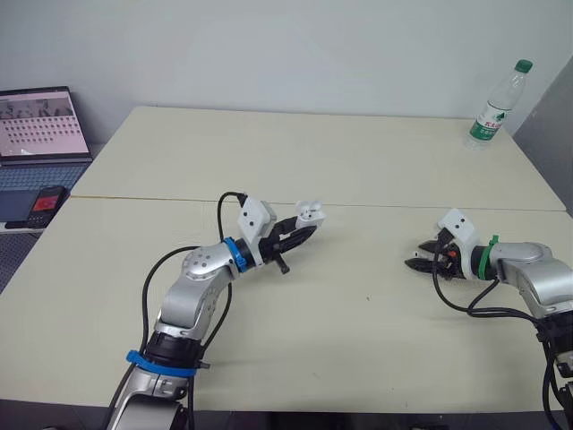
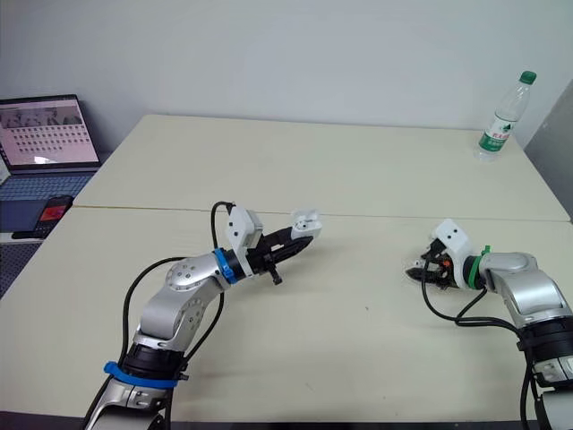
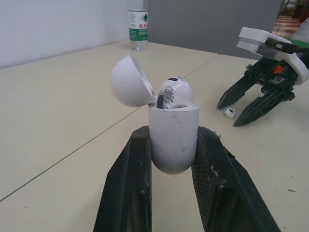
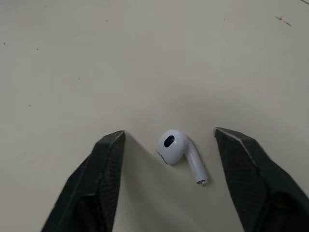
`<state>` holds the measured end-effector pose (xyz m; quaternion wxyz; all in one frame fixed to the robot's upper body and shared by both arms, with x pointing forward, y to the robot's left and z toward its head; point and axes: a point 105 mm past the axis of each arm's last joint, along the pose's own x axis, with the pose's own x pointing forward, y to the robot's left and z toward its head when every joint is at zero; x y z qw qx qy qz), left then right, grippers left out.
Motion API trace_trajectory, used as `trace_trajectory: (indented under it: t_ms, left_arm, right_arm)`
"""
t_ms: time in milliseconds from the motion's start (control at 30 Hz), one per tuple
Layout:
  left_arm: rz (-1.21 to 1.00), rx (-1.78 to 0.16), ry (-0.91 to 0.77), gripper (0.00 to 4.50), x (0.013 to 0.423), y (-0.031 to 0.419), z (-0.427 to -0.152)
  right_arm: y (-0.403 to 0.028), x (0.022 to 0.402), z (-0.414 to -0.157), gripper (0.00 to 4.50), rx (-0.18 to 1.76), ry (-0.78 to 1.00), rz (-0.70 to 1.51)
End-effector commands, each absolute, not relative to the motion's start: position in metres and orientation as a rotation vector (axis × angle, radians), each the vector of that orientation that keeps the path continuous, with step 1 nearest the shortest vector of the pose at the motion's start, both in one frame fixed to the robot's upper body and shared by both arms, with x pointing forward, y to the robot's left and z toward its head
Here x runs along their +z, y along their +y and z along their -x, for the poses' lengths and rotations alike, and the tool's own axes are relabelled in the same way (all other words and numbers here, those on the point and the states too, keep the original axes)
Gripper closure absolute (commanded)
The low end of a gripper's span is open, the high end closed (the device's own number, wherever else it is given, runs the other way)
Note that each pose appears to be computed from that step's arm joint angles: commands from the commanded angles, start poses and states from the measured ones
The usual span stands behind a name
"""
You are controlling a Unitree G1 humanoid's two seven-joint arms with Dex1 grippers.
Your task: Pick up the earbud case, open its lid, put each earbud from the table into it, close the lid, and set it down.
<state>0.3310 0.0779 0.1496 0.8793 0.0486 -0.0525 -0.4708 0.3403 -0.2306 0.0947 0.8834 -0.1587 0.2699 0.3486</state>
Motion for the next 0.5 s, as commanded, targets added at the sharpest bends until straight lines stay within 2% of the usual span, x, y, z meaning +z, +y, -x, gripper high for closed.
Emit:
trace_trajectory:
  t_ms: [33, 133, 333, 500]
  left_arm:
    - [-0.112, -0.981, -0.168, 3.76, 0.164, 0.08, -0.327]
    - [-0.111, -0.977, -0.162, 3.76, 0.161, 0.08, -0.328]
    - [-0.118, -0.98, -0.157, 3.76, 0.16, 0.079, -0.329]
    - [-0.127, -0.985, -0.158, 3.76, 0.16, 0.078, -0.328]
  right_arm:
    - [-0.23, 0.101, -0.336, 2.93, 0.752, 0.554, 0.345]
    - [-0.23, 0.104, -0.335, 4.03, 0.749, 0.544, 0.346]
    - [-0.226, 0.119, -0.328, 4.11, 0.783, 0.49, 0.358]
    - [-0.233, 0.126, -0.296, 4.11, 0.933, 0.496, 0.545]
